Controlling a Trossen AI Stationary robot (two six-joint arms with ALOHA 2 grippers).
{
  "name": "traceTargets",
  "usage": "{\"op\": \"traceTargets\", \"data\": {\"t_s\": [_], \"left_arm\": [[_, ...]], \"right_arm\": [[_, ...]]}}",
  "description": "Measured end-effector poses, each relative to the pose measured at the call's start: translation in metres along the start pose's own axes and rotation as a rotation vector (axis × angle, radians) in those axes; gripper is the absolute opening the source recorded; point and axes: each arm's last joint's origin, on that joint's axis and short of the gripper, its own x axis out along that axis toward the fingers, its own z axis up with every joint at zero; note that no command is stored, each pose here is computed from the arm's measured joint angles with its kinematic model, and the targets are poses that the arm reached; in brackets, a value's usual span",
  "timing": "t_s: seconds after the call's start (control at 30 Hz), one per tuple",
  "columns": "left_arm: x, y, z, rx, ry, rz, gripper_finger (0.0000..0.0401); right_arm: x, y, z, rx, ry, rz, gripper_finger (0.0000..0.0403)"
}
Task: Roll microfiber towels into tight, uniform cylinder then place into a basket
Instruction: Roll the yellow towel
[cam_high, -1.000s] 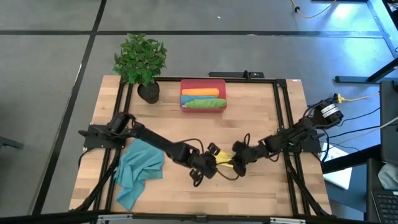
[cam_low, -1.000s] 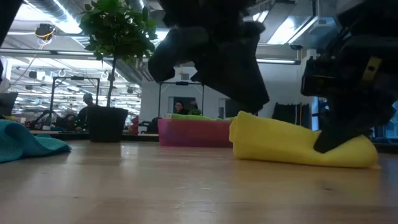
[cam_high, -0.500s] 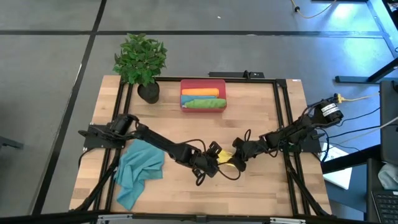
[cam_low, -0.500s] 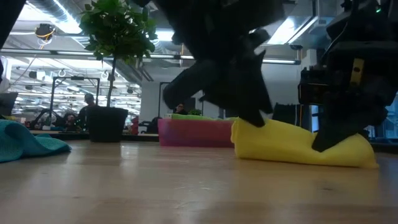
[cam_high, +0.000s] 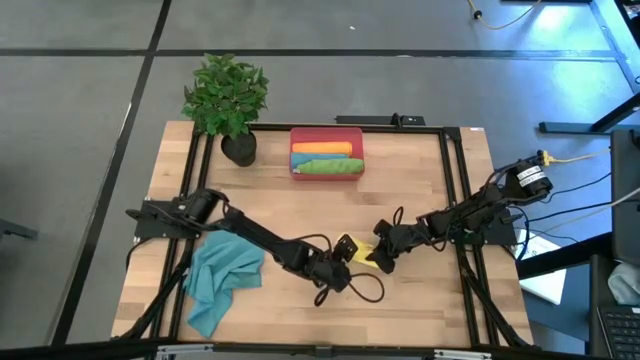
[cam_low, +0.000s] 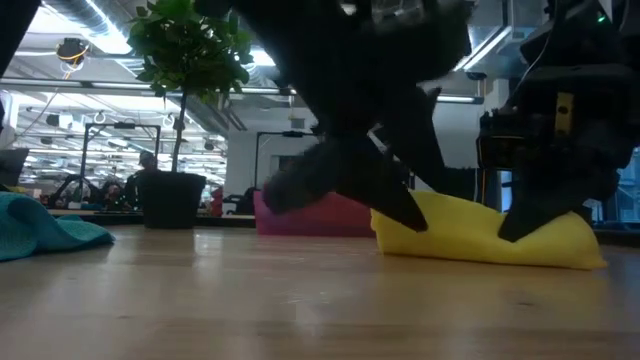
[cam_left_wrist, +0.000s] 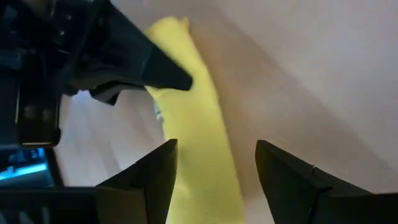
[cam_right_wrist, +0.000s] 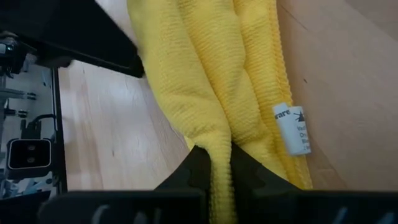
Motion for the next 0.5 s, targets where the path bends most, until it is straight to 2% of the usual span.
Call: {"op": "traceTargets", "data": {"t_s": [0.2, 0.5], "left_arm": [[0.021, -0.006, -0.008, 0.047, 0.062, 0.022, 0.0205], [0.039, -0.001, -0.02, 0.017, 0.093, 0.017, 0.0201]], "right_arm": [[0.0, 0.0, 0.0, 0.006, 0.002, 0.009, 0.0022], [0.0, 0.001, 0.0, 0.008, 0.007, 0.017, 0.0023]]}}
